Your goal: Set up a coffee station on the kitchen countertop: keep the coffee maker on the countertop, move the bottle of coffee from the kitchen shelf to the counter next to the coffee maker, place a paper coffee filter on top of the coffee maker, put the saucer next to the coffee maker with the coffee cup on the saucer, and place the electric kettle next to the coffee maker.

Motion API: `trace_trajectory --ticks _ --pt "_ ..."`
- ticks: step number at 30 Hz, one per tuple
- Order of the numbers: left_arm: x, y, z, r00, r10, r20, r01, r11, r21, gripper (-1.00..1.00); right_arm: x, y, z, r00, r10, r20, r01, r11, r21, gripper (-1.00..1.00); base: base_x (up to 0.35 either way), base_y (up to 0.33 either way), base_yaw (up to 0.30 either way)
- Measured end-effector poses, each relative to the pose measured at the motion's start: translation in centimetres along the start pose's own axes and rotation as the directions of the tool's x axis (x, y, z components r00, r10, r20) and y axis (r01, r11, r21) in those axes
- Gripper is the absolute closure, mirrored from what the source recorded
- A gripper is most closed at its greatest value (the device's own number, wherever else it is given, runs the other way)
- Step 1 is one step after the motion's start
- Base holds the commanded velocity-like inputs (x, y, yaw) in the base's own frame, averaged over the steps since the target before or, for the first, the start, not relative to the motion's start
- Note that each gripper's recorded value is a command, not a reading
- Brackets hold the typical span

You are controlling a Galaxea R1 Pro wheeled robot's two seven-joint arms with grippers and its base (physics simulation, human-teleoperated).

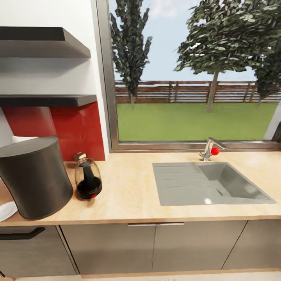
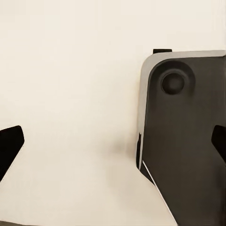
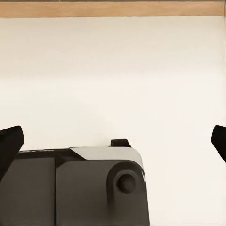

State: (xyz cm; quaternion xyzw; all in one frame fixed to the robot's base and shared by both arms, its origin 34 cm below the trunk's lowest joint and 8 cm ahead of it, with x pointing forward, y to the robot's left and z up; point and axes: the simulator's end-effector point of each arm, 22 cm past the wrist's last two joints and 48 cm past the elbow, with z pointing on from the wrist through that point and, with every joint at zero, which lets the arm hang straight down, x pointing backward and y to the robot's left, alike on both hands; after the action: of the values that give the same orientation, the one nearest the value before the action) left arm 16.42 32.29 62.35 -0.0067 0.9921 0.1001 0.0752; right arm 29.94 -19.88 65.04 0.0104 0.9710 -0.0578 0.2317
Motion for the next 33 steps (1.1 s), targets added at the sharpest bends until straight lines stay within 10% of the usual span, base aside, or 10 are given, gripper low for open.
trace_trajectory --ticks 33 --pt "0.8 0.01 0.0 1.0 0.012 -0.02 -0.012 1.0 0.005 -1.0 0.96 0.26 -0.02 1.0 -0.004 -0.024 0.004 1.0 -0.006 -1.0 0.001 -0.15 -0.237"
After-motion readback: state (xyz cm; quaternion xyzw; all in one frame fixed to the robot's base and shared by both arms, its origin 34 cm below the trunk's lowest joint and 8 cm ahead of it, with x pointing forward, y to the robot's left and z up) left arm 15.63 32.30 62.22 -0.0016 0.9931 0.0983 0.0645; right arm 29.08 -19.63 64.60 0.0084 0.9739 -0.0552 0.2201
